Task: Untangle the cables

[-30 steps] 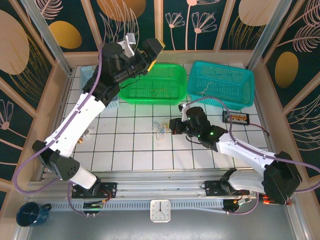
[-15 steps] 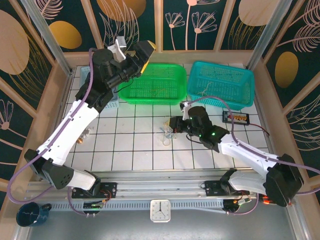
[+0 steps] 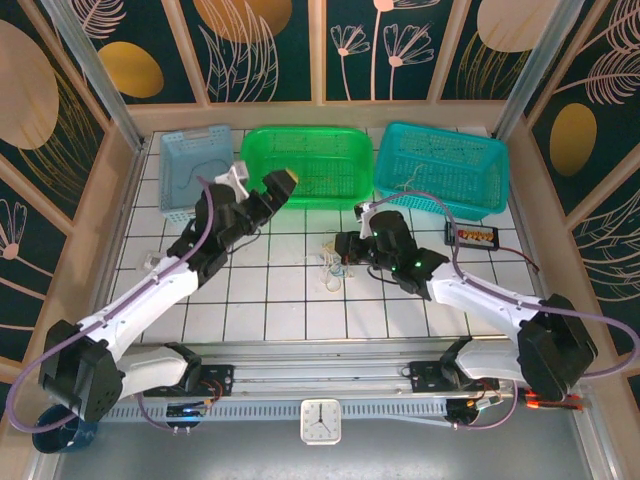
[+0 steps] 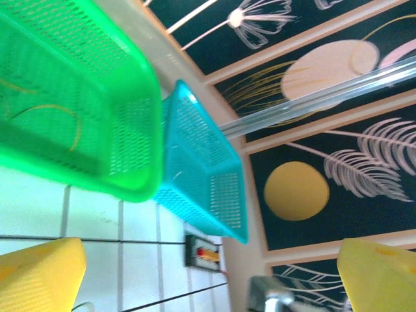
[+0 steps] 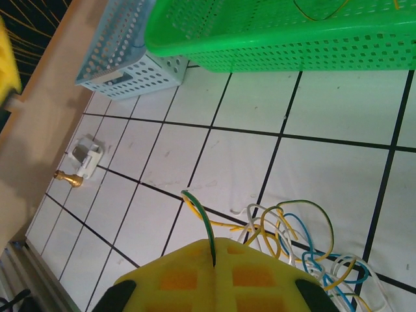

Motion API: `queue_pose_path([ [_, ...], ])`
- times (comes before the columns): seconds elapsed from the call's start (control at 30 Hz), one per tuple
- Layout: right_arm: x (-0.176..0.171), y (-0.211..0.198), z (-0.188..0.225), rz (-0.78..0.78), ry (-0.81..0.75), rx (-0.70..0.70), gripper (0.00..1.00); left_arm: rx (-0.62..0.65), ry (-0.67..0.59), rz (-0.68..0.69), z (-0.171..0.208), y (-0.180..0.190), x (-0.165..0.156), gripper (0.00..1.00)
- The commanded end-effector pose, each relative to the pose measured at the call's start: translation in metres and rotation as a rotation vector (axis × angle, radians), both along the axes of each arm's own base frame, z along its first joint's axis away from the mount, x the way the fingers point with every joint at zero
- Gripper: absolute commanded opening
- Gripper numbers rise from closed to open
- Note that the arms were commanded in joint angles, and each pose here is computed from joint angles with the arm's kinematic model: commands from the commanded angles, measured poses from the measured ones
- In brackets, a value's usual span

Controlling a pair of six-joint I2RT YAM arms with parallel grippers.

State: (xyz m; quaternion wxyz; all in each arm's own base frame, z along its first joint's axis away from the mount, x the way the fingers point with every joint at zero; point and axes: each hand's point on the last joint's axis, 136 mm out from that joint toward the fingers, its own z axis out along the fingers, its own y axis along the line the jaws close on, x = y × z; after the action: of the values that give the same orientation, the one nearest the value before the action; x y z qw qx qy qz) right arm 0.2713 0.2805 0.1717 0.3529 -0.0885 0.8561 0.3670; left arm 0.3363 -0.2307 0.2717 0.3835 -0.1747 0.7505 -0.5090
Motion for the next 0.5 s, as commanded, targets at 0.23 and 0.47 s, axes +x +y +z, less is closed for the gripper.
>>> queue_pose_path([
  [0.23,0.022,0.013,0.016,0.06,-0.072,-0.001,0.0,0.199,-0.2,-0.226,-0.066,-0.012,-0.032,0.79],
  [0.47,0.024,0.02,0.02,0.11,-0.054,0.009,0.0,0.349,-0.304,-0.399,-0.091,-0.031,-0.037,0.65],
])
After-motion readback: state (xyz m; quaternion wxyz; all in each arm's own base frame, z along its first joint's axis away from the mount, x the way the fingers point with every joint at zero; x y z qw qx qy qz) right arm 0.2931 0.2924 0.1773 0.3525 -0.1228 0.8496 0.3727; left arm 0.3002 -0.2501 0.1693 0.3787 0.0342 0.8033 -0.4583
